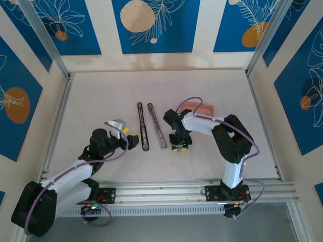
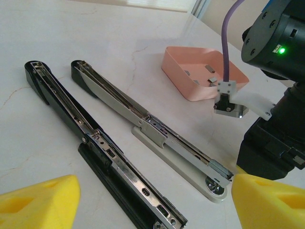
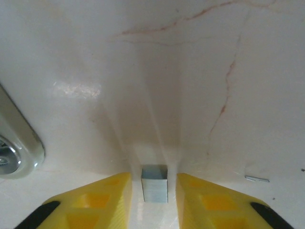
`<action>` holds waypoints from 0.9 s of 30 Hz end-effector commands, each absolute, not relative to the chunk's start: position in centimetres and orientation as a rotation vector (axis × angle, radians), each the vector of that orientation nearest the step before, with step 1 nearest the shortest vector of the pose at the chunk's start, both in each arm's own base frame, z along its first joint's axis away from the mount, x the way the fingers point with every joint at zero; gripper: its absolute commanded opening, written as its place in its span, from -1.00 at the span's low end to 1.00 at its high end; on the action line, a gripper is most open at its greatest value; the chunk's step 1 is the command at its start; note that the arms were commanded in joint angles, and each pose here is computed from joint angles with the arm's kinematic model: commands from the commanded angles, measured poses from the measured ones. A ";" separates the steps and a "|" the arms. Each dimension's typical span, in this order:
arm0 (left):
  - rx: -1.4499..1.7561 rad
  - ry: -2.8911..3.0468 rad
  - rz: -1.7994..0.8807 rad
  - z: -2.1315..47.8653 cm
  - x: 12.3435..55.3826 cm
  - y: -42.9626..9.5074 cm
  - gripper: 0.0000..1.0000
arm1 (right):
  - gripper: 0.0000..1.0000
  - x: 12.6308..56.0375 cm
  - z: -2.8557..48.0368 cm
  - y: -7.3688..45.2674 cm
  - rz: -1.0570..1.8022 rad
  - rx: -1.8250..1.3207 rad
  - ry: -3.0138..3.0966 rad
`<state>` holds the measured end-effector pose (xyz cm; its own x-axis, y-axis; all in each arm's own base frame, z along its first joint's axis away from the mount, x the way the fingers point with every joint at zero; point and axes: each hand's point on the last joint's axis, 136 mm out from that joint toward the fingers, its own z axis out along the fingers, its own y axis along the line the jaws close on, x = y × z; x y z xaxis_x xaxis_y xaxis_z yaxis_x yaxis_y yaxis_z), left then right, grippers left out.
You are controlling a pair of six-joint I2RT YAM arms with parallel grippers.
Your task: Load the staples into the stapler
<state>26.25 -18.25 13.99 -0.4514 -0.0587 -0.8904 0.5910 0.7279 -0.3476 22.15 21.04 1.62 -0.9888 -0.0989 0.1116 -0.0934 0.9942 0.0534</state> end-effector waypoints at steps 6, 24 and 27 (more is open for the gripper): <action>0.425 1.903 -0.771 13.8 26.1 -18.1 0.66 | -0.57 22.4 0.3 21.3 -0.060 0.152 -2.993; 0.123 1.963 -0.568 11.8 28.0 -13.7 0.66 | -0.64 25.0 10.6 26.6 -0.408 0.224 -3.517; 0.053 1.968 -0.554 11.2 27.7 -12.8 0.66 | -0.64 25.1 11.5 29.2 -0.499 0.251 -3.547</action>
<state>27.52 -14.47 11.72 -0.4623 -0.1368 -0.8761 0.3808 0.8616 -0.3355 23.88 27.30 11.05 -0.9133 -0.1306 -0.3857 -0.2211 0.9544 0.2004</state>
